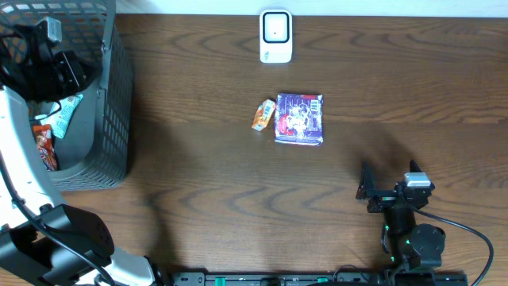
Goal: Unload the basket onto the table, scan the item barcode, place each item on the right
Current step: 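Reach into the basket and grasp the mint-green package with the left gripper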
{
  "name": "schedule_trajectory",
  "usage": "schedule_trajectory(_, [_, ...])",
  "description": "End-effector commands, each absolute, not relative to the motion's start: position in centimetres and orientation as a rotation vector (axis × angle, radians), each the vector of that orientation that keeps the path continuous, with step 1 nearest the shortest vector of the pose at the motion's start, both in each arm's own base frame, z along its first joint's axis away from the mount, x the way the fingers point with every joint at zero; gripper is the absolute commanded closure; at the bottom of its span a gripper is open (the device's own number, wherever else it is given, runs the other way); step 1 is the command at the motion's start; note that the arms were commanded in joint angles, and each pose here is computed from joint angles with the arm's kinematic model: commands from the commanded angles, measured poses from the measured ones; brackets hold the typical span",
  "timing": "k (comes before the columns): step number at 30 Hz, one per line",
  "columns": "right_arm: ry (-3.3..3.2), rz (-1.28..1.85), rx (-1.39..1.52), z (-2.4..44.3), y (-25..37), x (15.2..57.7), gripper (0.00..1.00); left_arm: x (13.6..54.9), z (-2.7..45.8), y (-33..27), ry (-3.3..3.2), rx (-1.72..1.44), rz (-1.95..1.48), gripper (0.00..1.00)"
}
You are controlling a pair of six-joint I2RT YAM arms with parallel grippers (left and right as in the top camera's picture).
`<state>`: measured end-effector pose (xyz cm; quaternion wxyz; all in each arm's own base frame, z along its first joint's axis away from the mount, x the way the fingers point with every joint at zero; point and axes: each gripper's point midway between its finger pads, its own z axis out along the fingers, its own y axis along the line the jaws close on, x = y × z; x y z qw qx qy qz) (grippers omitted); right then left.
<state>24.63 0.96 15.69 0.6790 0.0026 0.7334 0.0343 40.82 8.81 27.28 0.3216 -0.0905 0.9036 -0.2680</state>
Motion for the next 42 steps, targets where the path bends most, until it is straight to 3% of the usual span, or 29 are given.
schedule_trajectory(1, [1.647,0.069,0.031,15.6,0.5,24.6,0.01,41.5,27.8,9.5,2.339,-0.286,-0.682,0.93])
schedule_trajectory(10, [1.647,0.069,0.031,15.6,0.5,24.6,0.01,45.8,31.6,12.8,2.081,-0.68,-0.727,0.93])
schedule_trajectory(16, [1.647,0.069,0.031,15.6,0.5,24.6,0.01,47.2,29.7,14.4,2.097,-0.792,-0.462,0.93])
schedule_trajectory(29, [1.647,0.069,0.031,15.6,0.5,24.6,0.01,51.0,24.2,11.0,2.229,-0.648,-0.434,0.92])
schedule_trajectory(42, [1.647,0.069,0.031,15.6,0.5,24.6,0.01,50.2,26.8,5.9,2.195,-0.375,-0.866,0.92])
